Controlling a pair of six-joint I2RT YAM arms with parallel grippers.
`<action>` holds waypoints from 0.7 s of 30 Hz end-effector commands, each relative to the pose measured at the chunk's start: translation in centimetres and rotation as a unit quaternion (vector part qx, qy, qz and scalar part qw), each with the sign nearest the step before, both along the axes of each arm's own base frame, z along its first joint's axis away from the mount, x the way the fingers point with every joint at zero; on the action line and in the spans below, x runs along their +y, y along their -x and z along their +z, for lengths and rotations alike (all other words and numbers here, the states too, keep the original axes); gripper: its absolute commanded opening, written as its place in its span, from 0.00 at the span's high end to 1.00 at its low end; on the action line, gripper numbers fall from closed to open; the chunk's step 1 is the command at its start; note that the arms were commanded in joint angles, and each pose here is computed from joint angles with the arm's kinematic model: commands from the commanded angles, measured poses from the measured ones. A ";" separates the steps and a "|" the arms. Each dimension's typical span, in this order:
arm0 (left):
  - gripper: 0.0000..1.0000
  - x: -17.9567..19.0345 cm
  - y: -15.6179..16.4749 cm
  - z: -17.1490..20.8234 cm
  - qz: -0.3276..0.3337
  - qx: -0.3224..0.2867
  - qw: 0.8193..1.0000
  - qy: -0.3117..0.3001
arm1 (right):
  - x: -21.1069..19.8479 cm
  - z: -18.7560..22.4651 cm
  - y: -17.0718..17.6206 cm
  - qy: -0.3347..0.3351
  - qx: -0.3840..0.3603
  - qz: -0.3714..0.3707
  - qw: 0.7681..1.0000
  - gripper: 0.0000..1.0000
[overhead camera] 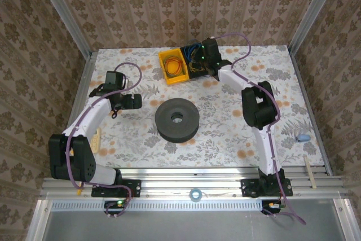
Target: Wrap the cables
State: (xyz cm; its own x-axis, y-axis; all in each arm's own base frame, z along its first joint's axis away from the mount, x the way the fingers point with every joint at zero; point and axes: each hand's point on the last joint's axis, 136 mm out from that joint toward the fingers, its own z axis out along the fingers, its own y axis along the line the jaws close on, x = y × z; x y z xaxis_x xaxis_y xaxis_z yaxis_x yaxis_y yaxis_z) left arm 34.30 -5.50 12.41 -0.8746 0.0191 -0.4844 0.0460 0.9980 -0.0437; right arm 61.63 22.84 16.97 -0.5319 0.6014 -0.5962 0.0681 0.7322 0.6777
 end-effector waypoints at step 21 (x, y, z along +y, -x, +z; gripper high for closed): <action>0.00 -6.9 -3.8 13.3 -0.134 -0.146 0.977 0.081 | 2.3 14.0 15.0 -0.043 -0.167 0.366 0.915 1.00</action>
State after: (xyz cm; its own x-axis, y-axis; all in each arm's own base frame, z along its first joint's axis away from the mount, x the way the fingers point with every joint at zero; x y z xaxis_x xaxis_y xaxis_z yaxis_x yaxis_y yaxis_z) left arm 37.97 -10.01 21.77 -0.7470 0.0858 -0.6593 0.2053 0.9729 -0.1060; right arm 51.25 23.20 26.71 -0.6466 0.3284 -0.6885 -0.4506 0.5639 0.6921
